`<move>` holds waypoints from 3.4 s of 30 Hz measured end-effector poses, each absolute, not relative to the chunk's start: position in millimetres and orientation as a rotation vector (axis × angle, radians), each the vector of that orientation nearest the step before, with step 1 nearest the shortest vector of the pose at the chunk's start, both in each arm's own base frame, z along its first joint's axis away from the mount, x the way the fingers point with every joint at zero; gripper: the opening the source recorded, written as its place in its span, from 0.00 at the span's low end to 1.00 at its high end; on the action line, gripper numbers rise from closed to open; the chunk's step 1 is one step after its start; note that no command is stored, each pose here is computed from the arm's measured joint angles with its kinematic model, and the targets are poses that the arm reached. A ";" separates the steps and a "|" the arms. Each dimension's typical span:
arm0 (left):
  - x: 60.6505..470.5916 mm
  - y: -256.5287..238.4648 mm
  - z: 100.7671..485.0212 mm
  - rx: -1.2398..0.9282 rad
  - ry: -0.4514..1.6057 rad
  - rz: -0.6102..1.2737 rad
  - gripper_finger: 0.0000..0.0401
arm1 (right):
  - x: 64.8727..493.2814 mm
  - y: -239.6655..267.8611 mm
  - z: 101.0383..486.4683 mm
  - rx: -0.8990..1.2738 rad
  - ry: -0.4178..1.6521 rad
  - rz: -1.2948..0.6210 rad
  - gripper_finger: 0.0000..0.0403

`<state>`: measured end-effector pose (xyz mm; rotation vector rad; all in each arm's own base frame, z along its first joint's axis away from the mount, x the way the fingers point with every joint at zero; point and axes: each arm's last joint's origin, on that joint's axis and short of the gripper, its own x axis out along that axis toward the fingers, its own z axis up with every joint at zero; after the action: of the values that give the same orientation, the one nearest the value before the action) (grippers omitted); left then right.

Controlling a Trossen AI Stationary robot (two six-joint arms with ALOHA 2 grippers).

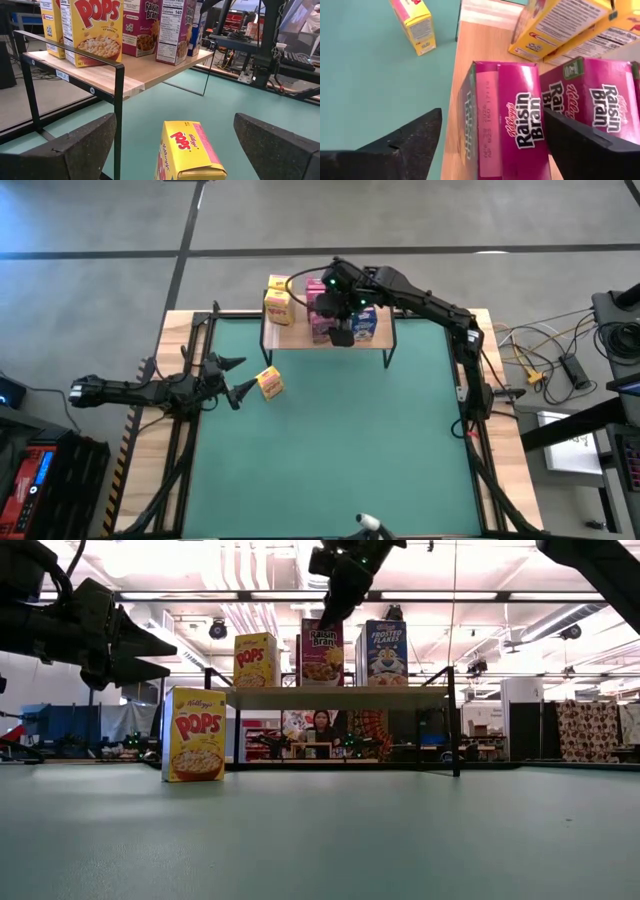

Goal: Stack cereal on shelf
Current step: Put the purple cereal box on the shelf, then put the yellow cereal box on the shelf

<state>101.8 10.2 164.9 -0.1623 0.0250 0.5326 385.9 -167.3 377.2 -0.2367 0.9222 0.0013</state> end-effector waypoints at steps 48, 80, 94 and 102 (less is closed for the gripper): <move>101.8 10.2 164.9 -0.162 0.025 0.533 0.96 | 236.4 -96.7 419.4 -0.287 0.838 0.106 0.89; 101.8 10.2 164.9 -0.162 0.025 0.533 0.96 | 131.0 -45.9 232.6 -0.370 0.198 0.021 0.89; 101.8 10.2 164.9 -0.162 0.025 0.533 0.96 | 115.3 -38.7 178.0 -0.503 -0.045 -0.027 0.89; 101.8 10.3 165.0 -0.162 0.024 0.533 0.96 | 114.3 -38.3 175.4 -0.485 -0.052 -0.029 0.89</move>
<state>101.8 10.3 165.0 -0.1623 0.0241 0.5326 114.3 -38.3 175.4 -0.4850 -0.0519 -0.0287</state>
